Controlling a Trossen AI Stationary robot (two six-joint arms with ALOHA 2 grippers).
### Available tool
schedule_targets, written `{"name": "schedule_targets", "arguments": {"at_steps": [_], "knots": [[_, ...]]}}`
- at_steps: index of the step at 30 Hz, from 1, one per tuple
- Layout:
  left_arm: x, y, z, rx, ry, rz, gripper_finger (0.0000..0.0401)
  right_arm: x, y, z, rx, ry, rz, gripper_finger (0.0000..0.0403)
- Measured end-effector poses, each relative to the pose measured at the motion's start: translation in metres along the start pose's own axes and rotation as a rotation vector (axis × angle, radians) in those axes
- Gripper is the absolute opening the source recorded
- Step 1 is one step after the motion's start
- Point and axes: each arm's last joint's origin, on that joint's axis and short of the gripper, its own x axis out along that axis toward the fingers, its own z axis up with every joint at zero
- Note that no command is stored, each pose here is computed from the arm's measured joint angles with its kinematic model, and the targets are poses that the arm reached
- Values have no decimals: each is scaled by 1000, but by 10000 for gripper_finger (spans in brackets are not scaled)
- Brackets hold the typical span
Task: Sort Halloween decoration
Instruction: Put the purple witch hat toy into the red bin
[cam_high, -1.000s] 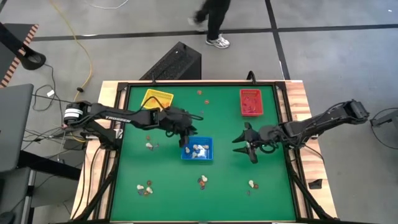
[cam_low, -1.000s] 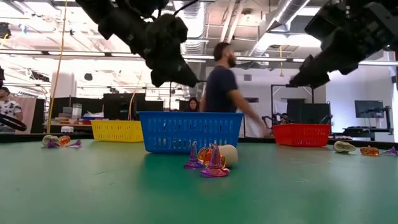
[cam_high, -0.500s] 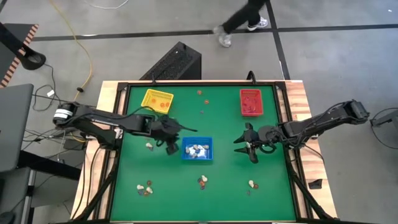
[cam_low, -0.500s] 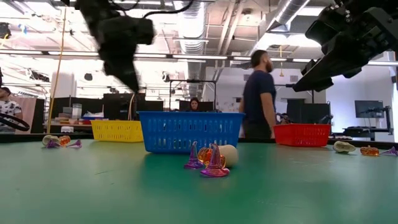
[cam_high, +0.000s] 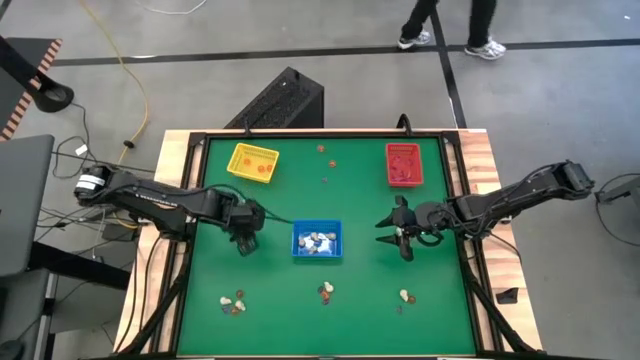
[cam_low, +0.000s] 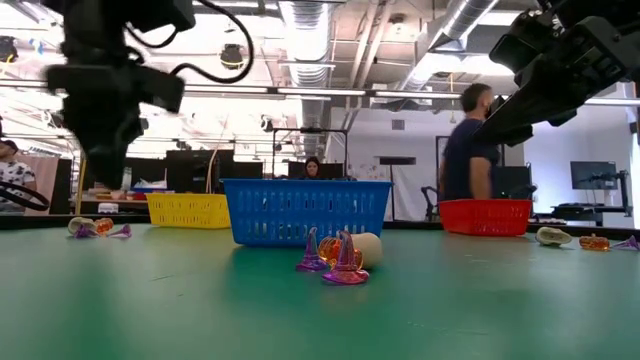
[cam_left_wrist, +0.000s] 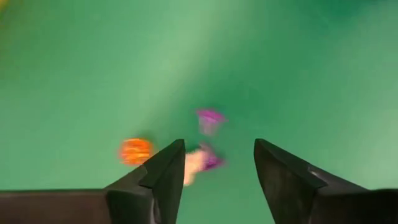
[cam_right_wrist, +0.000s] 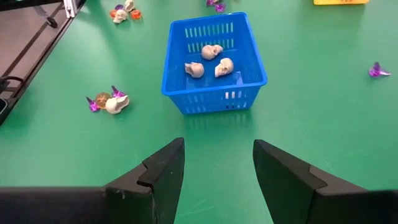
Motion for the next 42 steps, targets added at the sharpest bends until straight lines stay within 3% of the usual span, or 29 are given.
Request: {"name": "schedule_targets", "arguments": {"at_steps": [4, 13, 28, 42], "knots": [[14, -6, -11, 128, -19, -50, 194, 0, 0, 0, 0, 0, 0, 220], [39, 0, -24, 144, -52, -34, 186, 0, 0, 0, 1, -4, 1, 220], [54, 6, -32, 137, -110, -33, 162, 0, 1, 2, 1, -23, 6, 220], [54, 7, -31, 146, -135, 6, 59, 0, 1, 2, 3, -24, 6, 221]]}}
